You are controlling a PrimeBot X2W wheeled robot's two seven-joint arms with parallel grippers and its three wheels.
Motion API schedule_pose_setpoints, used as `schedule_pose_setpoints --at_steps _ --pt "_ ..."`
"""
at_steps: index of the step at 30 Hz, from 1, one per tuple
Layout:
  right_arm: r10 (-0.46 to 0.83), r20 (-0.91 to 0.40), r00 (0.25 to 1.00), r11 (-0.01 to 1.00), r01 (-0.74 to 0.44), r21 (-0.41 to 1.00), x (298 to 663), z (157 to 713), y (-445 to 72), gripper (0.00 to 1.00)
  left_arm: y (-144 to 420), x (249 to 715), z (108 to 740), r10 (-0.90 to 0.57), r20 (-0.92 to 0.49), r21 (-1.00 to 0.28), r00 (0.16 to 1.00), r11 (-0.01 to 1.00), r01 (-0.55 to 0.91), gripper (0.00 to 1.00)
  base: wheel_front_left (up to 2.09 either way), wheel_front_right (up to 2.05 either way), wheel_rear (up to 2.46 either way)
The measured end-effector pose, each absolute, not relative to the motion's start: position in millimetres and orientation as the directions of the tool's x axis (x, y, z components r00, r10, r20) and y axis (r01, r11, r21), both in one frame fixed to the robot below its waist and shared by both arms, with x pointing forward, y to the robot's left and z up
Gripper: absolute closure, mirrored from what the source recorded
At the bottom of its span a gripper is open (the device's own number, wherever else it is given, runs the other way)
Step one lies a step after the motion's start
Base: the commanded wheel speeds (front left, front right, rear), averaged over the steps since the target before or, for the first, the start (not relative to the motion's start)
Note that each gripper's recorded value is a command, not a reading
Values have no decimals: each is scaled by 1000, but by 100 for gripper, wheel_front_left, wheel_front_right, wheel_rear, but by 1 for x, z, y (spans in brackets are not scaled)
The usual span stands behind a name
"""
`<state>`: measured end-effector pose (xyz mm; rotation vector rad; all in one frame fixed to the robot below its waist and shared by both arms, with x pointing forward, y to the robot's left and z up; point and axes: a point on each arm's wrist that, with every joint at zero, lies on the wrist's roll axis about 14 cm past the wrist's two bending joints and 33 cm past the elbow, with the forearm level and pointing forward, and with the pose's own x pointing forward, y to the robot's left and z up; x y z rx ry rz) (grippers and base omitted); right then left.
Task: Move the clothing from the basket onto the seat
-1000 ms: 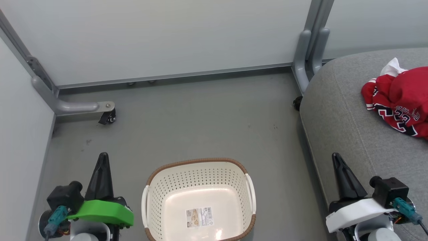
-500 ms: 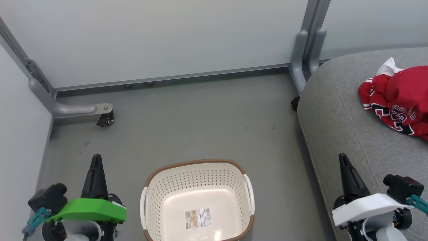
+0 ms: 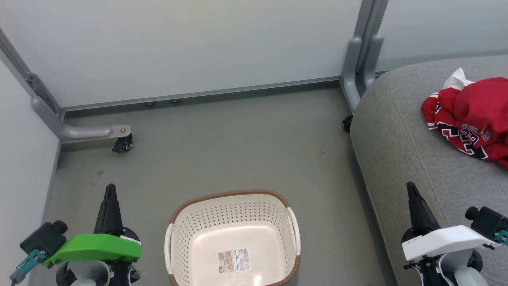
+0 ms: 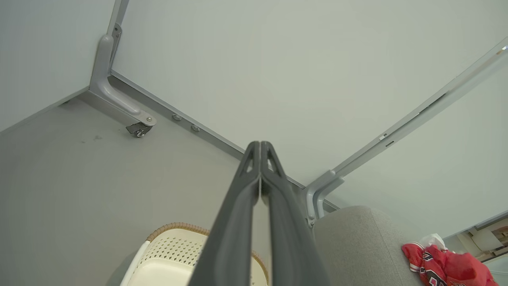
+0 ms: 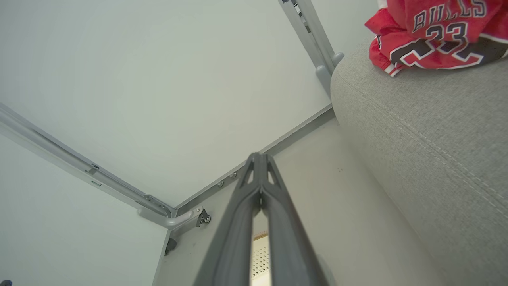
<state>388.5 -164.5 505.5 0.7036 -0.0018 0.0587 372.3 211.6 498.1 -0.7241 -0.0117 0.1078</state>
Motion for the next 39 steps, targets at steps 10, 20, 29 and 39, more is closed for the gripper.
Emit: schedule_pose_setpoints --at_steps 10,20,29,39 --pt "39 5 999 668 -30 744 389 504 -170 100 212 373 497 100 -43 -755 994 648 -98 100 0 0 0" --pt "31 -3 1000 576 -15 817 390 505 -175 100 212 375 498 93 -51 -825 994 558 -95 100 0 0 0" --pt "23 -7 1000 491 -5 871 390 505 -179 100 211 376 499 82 -54 -878 995 470 -87 100 0 0 0" --pt "20 -12 1000 399 3 917 390 506 -182 100 210 378 501 70 -55 -920 996 384 -78 100 0 0 0"
